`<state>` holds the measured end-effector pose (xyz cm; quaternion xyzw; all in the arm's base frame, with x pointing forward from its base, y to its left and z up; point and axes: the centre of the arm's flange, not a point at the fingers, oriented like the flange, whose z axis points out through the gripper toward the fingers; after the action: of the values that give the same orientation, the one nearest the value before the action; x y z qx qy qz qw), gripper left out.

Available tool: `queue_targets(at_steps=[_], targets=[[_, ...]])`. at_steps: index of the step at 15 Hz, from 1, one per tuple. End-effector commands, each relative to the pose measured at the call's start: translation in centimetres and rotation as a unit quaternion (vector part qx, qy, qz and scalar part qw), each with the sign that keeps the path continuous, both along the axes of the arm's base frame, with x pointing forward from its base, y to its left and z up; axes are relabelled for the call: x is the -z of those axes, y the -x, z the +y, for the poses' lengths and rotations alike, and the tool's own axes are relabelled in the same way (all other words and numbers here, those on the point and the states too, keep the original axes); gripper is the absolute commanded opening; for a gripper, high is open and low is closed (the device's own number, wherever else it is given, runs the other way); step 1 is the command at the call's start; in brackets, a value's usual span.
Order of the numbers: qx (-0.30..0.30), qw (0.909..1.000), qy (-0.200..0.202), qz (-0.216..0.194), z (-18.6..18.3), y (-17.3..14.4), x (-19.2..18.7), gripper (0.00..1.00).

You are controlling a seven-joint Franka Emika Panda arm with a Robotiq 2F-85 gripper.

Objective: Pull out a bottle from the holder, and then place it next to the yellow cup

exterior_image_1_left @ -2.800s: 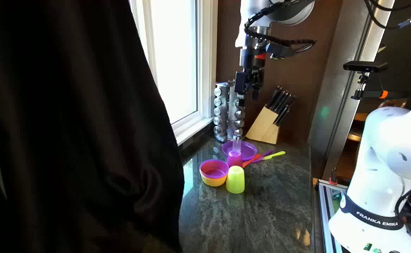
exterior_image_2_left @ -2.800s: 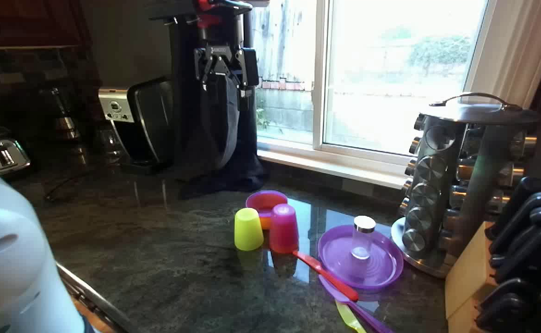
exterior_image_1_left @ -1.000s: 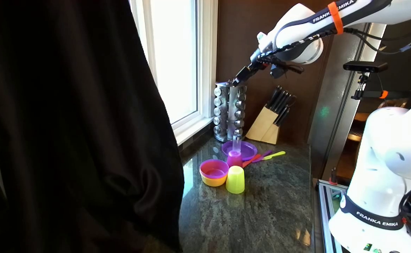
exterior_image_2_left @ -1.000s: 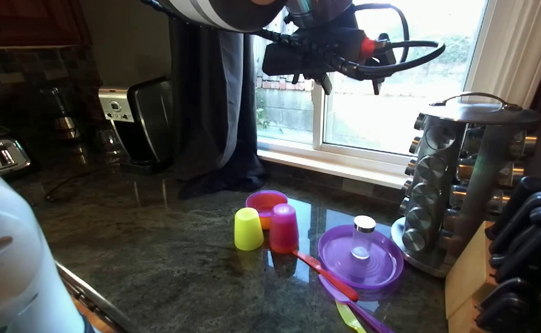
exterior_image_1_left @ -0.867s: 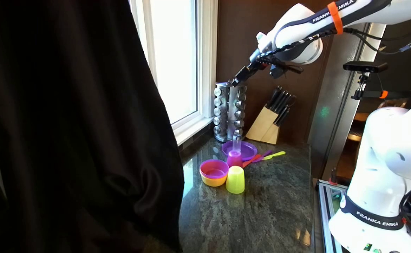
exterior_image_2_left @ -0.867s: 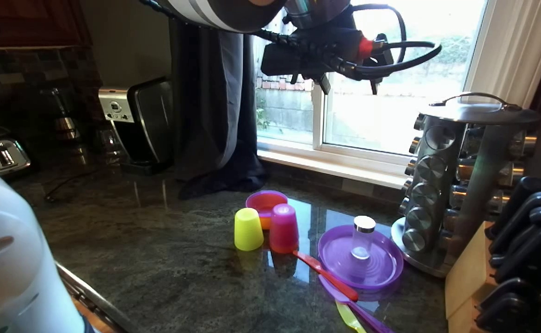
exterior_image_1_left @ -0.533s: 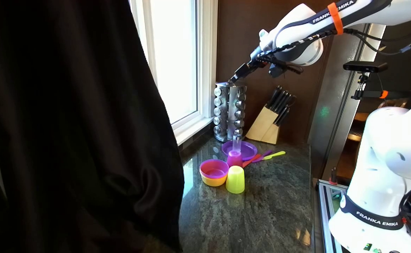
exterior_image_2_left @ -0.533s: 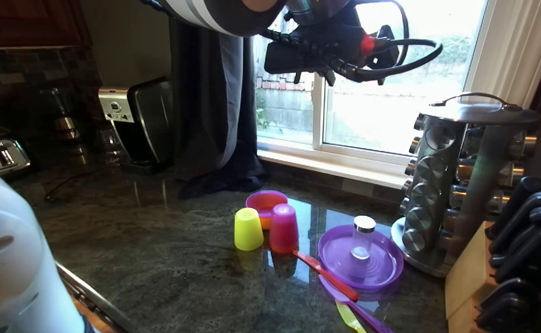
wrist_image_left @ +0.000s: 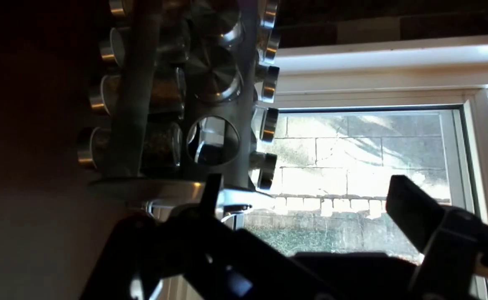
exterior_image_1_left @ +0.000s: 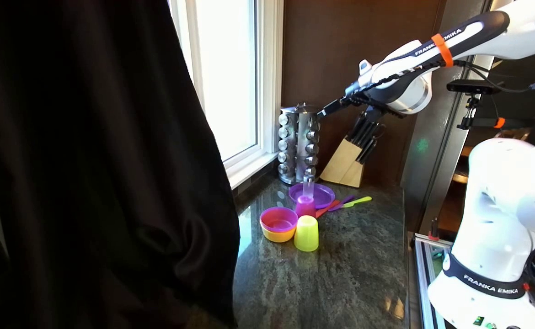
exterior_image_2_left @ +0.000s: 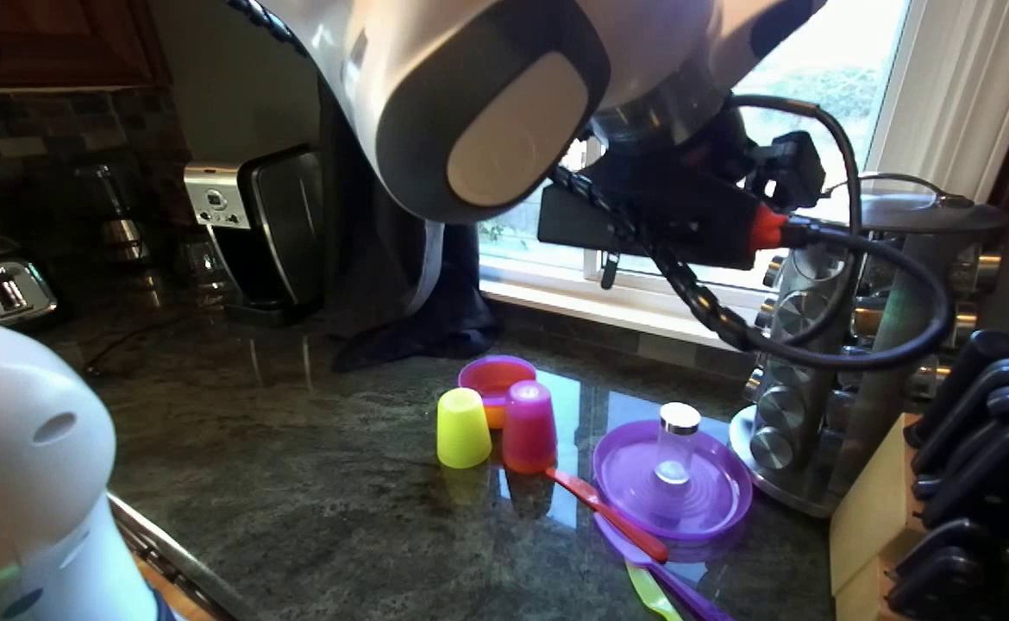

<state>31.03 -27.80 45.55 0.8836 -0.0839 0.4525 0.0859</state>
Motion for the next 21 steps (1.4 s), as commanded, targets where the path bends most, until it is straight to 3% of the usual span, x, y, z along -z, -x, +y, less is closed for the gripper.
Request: queue_targets(at_steps=[1,4,5,7,21], targets=[[-0.036,0.9991,0.001,-0.022,-2.1,2.1,4.4,1.0],[-0.069,0.9975,-0.008,0.005,-2.9,2.0,7.2,1.0],[-0.04,0.9992,-0.002,0.005,-3.0,0.9,4.7,1.0],[-0.052,0.9986,-0.006,0.01,-3.0,1.1,6.0,1.0],[-0.022,0.9994,-0.018,-0.022,-6.3,-0.6,8.6,1.0]])
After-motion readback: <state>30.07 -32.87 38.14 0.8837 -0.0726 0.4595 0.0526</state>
